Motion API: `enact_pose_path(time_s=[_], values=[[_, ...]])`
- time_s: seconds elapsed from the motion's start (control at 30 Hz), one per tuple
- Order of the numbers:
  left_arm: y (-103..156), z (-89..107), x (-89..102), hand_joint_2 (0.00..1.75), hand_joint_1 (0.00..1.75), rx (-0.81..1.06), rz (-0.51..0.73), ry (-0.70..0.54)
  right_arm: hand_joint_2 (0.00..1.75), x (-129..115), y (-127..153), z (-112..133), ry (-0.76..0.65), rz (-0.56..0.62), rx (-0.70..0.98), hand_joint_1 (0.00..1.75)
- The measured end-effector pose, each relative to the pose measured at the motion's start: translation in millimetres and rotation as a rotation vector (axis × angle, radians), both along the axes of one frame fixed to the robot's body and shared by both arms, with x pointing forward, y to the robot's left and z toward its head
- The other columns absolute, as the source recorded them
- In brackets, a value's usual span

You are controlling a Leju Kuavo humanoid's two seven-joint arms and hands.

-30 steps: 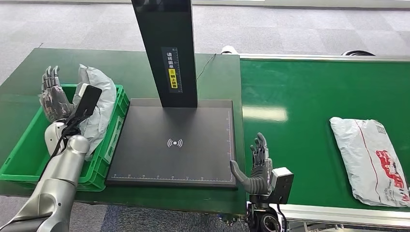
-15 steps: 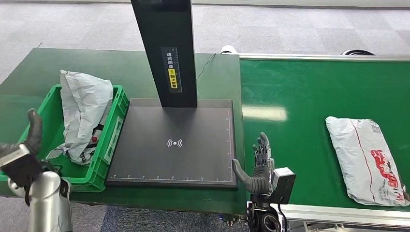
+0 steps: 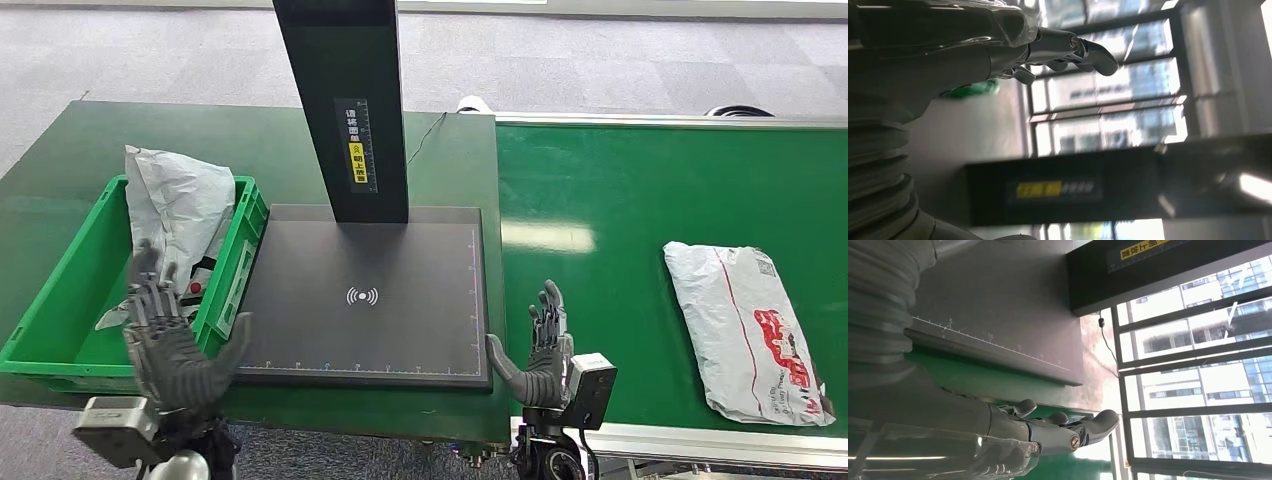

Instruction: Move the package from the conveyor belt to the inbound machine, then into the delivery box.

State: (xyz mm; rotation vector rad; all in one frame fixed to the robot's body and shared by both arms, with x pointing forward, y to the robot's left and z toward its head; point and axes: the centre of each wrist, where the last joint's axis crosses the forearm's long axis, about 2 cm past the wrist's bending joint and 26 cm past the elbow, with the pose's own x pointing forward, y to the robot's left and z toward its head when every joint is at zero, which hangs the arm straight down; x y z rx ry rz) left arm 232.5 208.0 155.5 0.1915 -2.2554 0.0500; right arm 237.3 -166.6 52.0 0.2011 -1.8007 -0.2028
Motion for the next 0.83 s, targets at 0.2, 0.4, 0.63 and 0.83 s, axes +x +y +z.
enact_pose_path(time_s=[0.2,0.4,0.63,0.83], values=[[-33,-58.5,-7.8,1.75,0.0,0.022,-0.308,0.259,1.75,6,3,4,-0.012,0.013,-0.023,0.0],[-47,-81.9,-14.9,1.75,0.0,0.029,-0.369,0.36,0.87,10,6,6,-0.018,0.028,-0.026,0.0],[-52,-90.8,-26.8,1.75,0.0,0.053,-0.395,0.39,1.75,13,8,5,-0.03,0.042,-0.031,0.0],[-51,-92.6,-33.4,1.75,0.0,0.053,-0.383,0.392,1.75,12,6,1,-0.024,0.052,-0.041,0.0]])
